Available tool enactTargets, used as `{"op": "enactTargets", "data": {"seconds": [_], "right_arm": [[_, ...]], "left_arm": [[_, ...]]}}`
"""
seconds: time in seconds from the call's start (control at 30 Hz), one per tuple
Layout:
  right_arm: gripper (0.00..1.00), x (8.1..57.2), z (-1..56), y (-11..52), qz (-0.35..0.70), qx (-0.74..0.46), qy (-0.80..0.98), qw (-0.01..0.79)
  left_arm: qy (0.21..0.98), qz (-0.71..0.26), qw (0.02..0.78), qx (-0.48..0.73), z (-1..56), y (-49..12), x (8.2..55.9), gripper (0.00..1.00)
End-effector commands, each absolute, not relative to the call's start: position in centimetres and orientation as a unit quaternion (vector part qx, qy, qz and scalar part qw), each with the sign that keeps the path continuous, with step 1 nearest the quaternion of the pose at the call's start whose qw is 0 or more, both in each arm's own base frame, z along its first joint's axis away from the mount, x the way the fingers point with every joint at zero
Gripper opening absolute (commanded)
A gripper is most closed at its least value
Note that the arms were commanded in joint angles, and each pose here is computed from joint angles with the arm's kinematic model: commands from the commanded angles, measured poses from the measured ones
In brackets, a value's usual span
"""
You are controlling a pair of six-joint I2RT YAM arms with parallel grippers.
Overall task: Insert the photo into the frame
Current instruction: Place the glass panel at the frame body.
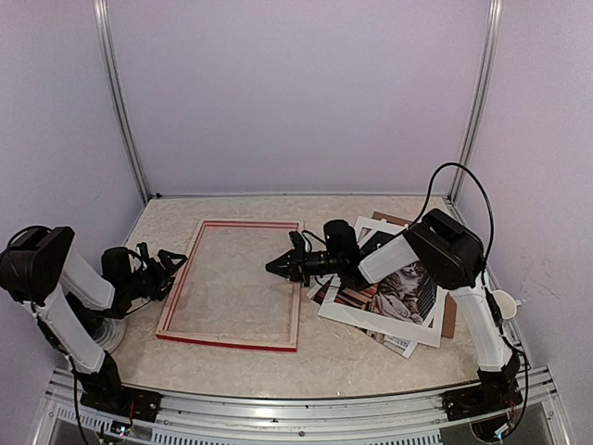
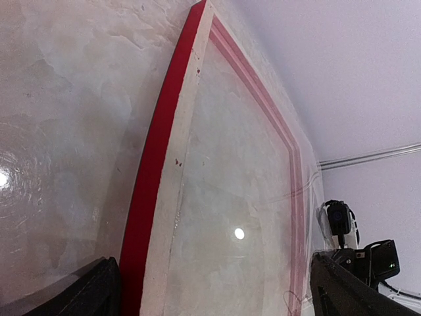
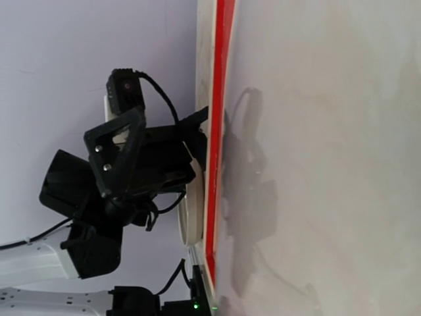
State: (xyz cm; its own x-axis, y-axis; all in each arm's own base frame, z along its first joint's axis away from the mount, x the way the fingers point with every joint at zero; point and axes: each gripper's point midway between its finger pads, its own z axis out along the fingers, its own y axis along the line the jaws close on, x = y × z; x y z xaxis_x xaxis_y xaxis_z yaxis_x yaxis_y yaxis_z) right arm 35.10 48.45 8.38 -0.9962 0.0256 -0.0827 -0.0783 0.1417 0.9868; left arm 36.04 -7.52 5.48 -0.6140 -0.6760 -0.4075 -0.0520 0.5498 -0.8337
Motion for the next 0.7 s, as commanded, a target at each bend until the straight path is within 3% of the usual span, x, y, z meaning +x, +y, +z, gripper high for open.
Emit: {"op": "enactTargets", "data": {"seconds": [0.0,0.67], "right_arm": [[0.00,33.32,9.89,49.39,0.676,-0.044,0.735,0.023],[0.00,33.28,9.77,49.31,0.683,-0.030,0.730,0.016]], "left_arm": [[0.798,-0.422,0.363,-0.229,4.96,-7.77,35.71,0.99],[0.798,-0.423,0.362,-0.230,4.87,-7.78,35.70,0.99]]}}
